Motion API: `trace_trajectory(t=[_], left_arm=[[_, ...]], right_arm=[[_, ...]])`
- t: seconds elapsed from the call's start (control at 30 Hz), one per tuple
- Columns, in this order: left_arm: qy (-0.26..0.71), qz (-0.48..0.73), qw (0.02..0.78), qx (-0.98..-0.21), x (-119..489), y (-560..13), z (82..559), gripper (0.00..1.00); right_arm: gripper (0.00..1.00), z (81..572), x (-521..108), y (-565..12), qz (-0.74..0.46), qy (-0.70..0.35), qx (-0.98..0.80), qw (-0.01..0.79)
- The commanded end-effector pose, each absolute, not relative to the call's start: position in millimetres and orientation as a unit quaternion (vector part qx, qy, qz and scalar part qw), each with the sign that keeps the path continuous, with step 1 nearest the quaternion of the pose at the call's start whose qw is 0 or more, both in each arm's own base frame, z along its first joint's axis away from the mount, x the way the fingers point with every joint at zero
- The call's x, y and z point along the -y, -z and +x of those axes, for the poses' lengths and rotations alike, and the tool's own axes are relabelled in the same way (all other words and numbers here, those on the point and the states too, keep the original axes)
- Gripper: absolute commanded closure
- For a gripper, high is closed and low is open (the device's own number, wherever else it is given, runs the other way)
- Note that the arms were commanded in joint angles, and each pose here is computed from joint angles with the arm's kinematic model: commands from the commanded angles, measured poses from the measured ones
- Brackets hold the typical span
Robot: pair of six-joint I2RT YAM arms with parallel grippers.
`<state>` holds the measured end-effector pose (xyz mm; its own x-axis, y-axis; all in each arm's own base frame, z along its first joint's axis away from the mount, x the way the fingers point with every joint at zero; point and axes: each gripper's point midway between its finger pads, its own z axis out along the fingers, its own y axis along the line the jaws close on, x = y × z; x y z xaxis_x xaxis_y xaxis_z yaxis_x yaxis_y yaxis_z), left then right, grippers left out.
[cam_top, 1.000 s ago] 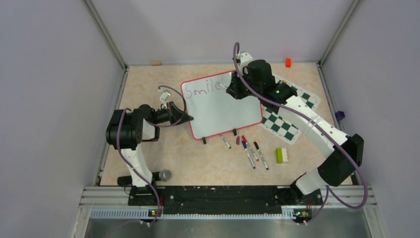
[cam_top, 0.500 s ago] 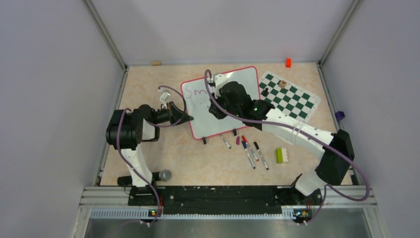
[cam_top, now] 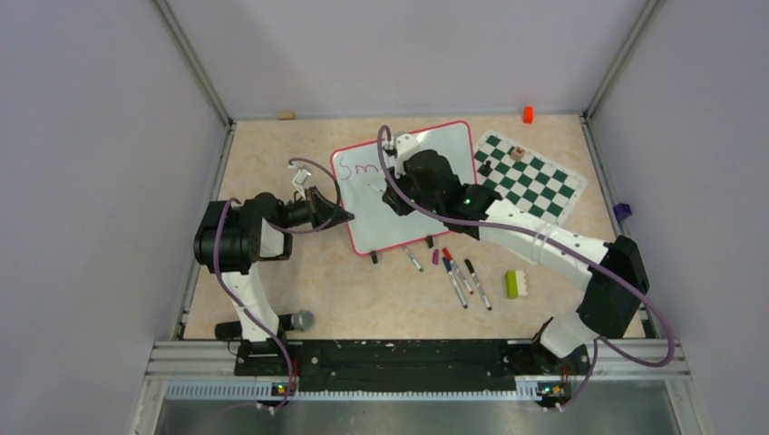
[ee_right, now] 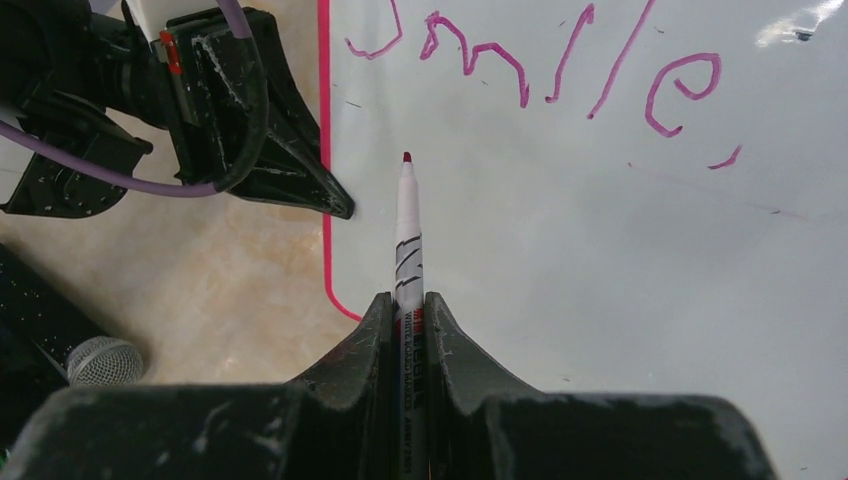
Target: Write a sentence on the whiteboard
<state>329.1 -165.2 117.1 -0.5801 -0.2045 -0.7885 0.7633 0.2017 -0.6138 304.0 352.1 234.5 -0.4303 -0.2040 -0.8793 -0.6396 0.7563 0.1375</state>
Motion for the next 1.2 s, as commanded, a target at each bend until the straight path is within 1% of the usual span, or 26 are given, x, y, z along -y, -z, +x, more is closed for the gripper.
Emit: trace_trajectory(t=[0.0, 0.6, 1.0, 1.17], left_arm=[[0.569, 0.268, 0.455, -0.63, 163.4, -125.0, 333.5, 1.0], [0.583, 0.263, 0.436, -0.633, 164.9, -127.5, 333.8, 1.0], [0.593, 0.259, 0.421, -0.636, 167.6, -123.7, 335.2, 1.0], [0.594, 0.257, 0.418, -0.638, 167.9, -120.8, 336.0, 1.0]], right_arm=[[1.0, 306.4, -353.0, -247.3, -0.247, -0.244, -0.801, 0.487], [1.0, 309.3, -388.8, -216.8, -0.266, -0.233, -0.82, 0.449], [1.0, 312.4, -389.9, -223.8, -0.271, -0.226, -0.812, 0.465], [1.0, 319.5, -386.2, -226.7, -0.269, -0.207, -0.811, 0.477]])
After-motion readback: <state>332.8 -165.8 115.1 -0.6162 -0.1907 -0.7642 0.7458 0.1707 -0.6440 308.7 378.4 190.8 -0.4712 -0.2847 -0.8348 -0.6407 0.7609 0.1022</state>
